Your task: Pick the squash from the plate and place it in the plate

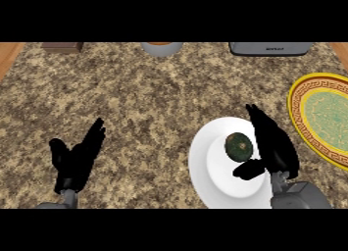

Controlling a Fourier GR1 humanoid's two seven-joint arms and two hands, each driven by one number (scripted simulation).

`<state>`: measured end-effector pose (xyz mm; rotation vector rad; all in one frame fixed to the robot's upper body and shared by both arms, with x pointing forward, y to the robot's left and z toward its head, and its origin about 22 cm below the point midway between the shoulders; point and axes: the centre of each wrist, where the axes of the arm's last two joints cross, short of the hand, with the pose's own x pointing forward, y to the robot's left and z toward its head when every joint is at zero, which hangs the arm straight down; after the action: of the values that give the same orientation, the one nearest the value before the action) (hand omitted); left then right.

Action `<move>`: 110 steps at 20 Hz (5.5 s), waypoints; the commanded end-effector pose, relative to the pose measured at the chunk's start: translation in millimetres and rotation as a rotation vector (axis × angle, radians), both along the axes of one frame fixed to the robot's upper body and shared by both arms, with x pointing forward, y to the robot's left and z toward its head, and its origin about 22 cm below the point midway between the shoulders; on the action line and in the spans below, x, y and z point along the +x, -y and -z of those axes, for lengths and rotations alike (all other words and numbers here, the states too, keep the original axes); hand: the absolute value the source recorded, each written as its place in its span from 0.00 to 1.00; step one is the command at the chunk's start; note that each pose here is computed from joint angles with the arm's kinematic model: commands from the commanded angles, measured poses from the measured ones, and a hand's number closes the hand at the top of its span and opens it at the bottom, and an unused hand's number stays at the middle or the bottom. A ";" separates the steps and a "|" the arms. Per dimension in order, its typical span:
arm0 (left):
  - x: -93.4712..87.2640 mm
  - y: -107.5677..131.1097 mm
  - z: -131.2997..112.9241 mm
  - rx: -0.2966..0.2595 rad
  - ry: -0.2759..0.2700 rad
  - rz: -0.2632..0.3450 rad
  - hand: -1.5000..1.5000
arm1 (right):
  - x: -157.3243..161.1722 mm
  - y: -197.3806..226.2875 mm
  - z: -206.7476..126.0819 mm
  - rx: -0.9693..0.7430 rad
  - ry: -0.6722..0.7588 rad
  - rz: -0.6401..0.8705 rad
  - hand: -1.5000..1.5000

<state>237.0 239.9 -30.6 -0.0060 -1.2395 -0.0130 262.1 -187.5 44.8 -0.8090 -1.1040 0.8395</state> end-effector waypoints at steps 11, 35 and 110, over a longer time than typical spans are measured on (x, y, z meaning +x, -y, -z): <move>3.5 6.3 7.1 -0.007 -0.052 0.010 0.50 | 25.0 3.6 46.6 -0.112 -0.041 -0.140 1.00; -4.8 -6.8 -0.9 -0.017 -0.046 -0.011 0.50 | -33.9 -111.6 -38.0 0.048 0.609 0.295 1.00; -5.8 2.3 12.2 0.021 -0.064 -0.033 0.50 | -117.3 371.4 57.5 0.649 0.671 0.492 0.00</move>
<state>232.5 242.9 -29.2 0.0147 -1.2244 -0.0016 181.2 -545.3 -16.0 -0.7620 -1.5771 -0.3075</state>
